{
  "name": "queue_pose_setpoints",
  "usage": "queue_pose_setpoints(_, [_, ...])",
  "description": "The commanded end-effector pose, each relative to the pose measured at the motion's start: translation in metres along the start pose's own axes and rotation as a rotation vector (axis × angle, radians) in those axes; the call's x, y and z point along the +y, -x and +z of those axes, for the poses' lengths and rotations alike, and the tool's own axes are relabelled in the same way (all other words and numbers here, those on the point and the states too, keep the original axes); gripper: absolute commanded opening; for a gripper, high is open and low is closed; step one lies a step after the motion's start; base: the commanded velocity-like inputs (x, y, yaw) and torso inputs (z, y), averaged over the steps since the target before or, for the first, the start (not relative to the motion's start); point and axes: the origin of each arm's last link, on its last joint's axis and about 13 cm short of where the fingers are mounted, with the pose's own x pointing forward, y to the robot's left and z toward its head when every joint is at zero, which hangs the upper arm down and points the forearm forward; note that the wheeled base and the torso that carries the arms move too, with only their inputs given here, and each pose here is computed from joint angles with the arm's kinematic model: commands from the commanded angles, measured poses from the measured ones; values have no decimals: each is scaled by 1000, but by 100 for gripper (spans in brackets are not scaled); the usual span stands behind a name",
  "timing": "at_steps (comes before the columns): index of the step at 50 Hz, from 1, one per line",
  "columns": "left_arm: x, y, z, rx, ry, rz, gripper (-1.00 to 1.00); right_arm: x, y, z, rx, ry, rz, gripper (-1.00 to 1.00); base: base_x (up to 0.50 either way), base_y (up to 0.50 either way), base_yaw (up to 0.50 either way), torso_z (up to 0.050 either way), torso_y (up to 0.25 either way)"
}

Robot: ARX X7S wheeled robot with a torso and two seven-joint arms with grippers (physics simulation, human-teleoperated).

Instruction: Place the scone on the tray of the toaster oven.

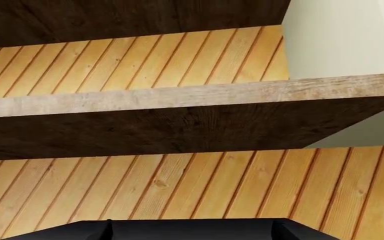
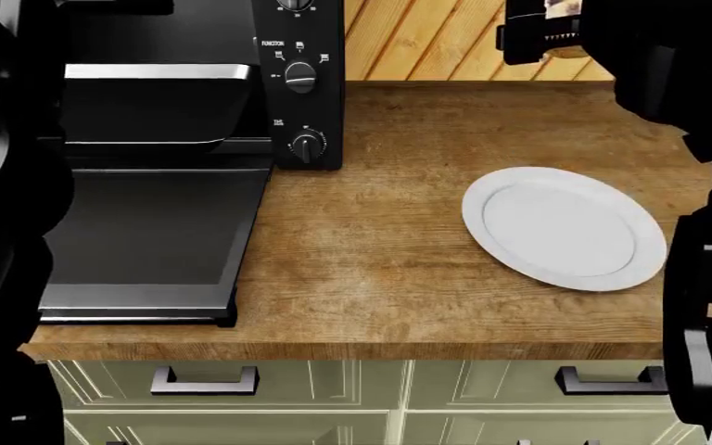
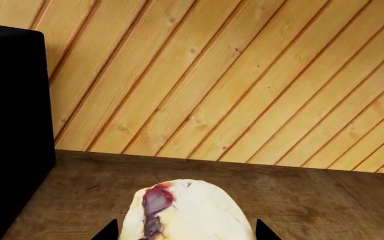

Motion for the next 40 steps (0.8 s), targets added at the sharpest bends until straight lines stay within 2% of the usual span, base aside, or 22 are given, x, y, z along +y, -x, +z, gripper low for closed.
queue_pose_setpoints(1, [0,1,0,1,-2,1,100,-1,0,2,-10,6,2,-100,0,0,0,0,0])
queue_pose_setpoints(15, [0,2,-1,2,0,3,100,0,0,4,-21,12,10,-100,0,0,0,0,0])
queue_pose_setpoints(40, [-1,0,-2,2,6,1,100,1,-3,7,-27,12,23,-100,0,184,0,0,0])
